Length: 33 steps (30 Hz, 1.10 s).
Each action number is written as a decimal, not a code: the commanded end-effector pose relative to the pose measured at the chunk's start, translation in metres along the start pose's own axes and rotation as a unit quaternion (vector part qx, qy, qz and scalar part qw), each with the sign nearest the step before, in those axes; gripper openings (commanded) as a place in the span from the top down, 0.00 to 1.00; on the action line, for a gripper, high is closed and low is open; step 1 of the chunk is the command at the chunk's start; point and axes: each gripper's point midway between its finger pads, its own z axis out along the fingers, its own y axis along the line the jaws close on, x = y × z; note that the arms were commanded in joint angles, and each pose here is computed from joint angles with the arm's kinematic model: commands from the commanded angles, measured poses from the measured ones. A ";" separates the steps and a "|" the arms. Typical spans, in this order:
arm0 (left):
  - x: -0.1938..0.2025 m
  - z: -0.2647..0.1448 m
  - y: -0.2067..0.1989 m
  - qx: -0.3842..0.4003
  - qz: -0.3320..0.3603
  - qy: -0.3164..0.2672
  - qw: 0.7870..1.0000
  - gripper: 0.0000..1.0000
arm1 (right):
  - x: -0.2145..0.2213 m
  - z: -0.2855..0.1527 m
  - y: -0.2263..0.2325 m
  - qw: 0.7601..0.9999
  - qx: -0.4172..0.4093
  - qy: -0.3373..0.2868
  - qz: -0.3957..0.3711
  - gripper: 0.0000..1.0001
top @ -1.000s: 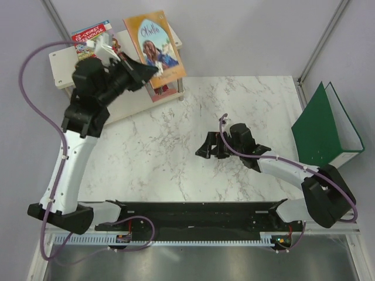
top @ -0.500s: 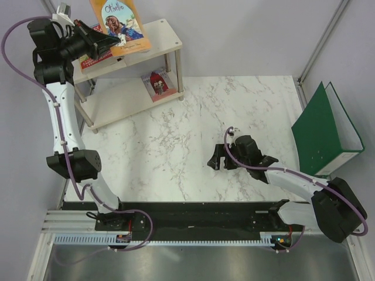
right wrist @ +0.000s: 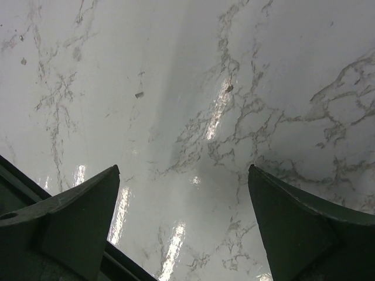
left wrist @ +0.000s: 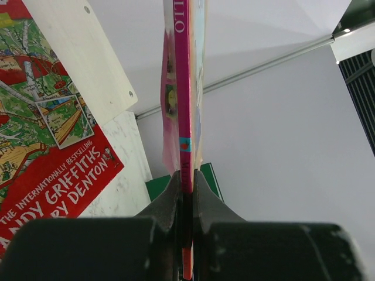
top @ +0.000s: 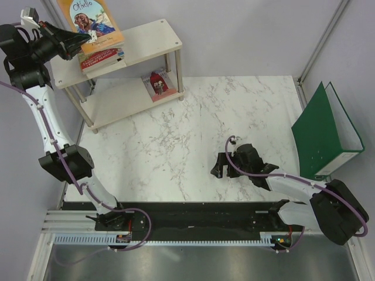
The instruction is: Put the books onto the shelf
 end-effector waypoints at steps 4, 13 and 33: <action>-0.014 -0.012 0.023 0.005 -0.039 0.015 0.999 0.98 | 0.012 -0.002 0.001 1.000 -0.011 0.002 0.017 0.02; -0.017 -0.013 0.047 -0.006 -0.071 0.021 0.997 0.94 | 0.014 -0.003 -0.002 1.000 -0.005 0.002 0.022 0.02; -0.006 -0.019 0.050 -0.039 -0.082 0.006 0.996 0.00 | 0.015 -0.002 -0.003 1.000 -0.002 0.004 0.024 0.02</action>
